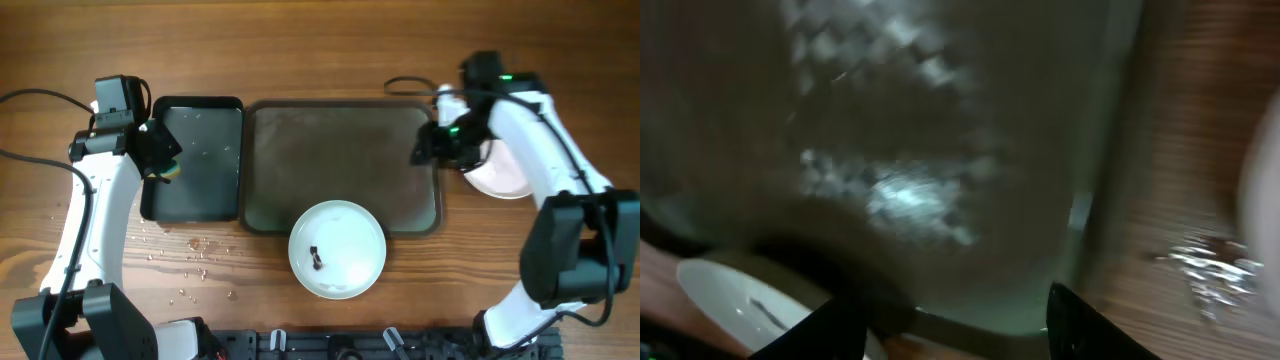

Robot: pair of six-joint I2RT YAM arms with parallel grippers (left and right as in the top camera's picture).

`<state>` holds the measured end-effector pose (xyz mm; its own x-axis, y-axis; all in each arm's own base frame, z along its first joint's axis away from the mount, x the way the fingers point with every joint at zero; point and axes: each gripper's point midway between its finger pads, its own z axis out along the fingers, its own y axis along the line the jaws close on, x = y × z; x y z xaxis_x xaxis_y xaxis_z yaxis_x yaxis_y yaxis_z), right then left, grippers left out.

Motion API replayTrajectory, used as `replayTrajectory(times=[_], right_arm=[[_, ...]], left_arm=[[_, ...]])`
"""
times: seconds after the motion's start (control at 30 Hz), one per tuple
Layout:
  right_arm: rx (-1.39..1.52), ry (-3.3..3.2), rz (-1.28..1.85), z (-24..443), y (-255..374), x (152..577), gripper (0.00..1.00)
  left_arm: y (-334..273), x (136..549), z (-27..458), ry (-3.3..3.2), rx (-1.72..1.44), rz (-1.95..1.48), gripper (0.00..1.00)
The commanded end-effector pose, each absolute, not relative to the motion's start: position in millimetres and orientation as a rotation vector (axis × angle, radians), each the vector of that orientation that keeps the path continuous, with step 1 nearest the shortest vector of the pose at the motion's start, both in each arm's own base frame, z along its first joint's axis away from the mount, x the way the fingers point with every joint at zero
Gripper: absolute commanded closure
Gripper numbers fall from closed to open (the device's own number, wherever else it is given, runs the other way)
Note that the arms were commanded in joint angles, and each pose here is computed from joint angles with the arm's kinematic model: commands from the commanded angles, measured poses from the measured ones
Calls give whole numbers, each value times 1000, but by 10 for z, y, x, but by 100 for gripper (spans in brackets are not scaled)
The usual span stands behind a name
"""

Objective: Clean dirty plates on tray and stack at the side
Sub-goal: 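Release the plate and move the right gripper to the dirty plate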

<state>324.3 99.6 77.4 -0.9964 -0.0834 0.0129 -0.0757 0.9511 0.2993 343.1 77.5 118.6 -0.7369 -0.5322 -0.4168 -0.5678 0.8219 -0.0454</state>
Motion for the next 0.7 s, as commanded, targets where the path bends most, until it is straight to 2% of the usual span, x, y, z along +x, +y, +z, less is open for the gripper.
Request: replayTrajectory(times=[0.0,0.27,0.43,0.67], right_arm=[[382,-3054,-301,674,1217,3021,47],[592,-2939,-223,437,1523,2574,53],[596,-2932,-226,451,1538,2558,61],[587,-2892,-215,579,1509,2475,60]], left_arm=[[756,3438,1181,2583,-833,90,96],[756,3440,1146,2593,-835,92,96],[757,3444,1148,2591,-835,92,96],[758,3447,1149,2590,-834,92,96]])
